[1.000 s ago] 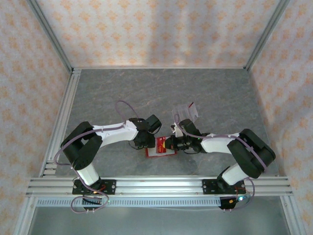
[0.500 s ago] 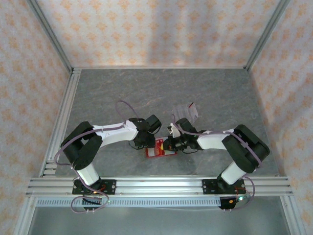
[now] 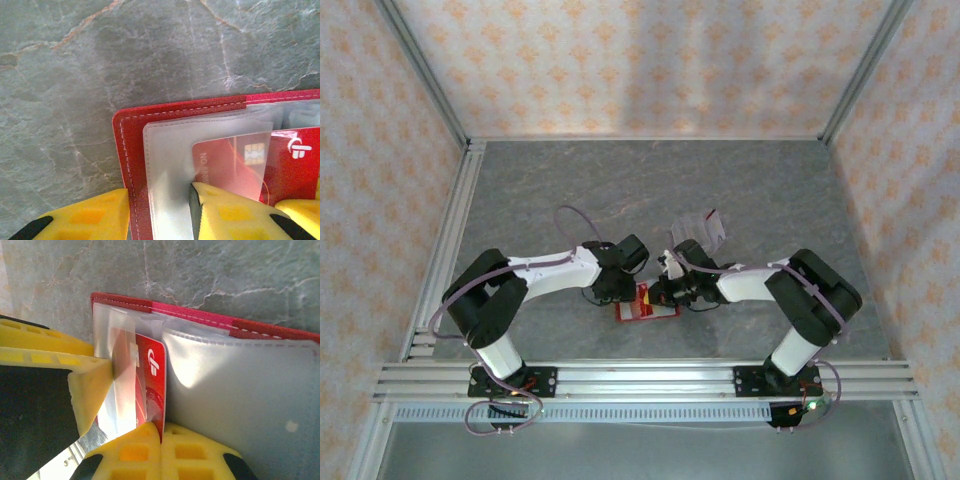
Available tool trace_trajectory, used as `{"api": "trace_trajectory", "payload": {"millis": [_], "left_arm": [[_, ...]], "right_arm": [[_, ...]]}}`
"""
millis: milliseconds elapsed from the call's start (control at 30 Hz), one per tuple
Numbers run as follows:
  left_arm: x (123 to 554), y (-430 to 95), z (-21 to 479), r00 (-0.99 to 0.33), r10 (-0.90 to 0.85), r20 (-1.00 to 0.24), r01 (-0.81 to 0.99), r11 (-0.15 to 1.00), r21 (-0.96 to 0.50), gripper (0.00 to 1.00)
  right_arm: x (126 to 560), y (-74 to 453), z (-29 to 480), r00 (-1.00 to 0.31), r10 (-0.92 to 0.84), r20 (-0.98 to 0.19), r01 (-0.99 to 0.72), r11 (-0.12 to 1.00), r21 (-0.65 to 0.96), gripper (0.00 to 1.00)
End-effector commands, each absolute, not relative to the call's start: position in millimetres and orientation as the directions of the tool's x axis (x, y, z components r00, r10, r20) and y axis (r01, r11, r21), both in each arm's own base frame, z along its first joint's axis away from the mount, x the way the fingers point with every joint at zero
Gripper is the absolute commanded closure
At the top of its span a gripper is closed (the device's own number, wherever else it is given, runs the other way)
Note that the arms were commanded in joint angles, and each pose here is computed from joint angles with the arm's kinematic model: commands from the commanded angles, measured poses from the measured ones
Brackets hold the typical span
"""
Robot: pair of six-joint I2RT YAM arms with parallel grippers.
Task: Put the credit cards into the card holder
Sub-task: Insert the credit card into the card slot.
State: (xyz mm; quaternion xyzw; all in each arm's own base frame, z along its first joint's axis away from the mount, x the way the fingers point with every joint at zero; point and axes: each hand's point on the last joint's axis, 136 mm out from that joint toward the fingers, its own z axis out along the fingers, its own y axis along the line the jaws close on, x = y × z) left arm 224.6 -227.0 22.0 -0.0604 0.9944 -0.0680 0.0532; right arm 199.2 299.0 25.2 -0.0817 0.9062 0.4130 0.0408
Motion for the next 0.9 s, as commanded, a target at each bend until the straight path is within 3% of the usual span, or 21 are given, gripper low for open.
{"api": "trace_trajectory", "payload": {"millis": [0,367,533,600,867], "left_arm": [[209.6,-214.7,20.4,-0.989,-0.129,-0.065,-0.122,0.987,-0.102,0.63],[217.1,-209.5,57.0,-0.974,-0.206,-0.092,-0.181,0.958,-0.225,0.62],[221.0,-205.4,51.4,-0.972,-0.221,-0.080,-0.197,0.952,-0.234,0.91],[222.9,-210.4,46.9,-0.974,-0.215,-0.069,-0.192,0.951,-0.243,0.98],[227.1,-217.5,22.9,-0.980,-0.196,-0.035,-0.184,0.958,-0.220,1.00]], "right_arm": [[205.0,290.9,6.7,-0.987,-0.074,-0.144,-0.153,0.719,0.678,1.00],[202.3,285.8,2.3,-0.988,-0.076,-0.134,-0.147,0.737,0.659,1.00],[201.1,284.3,3.0,-0.988,-0.078,-0.131,-0.145,0.742,0.655,1.00],[200.9,283.4,3.6,-0.988,-0.078,-0.132,-0.145,0.744,0.652,1.00],[201.8,283.1,6.3,-0.989,-0.067,-0.129,-0.135,0.746,0.652,1.00]]}}
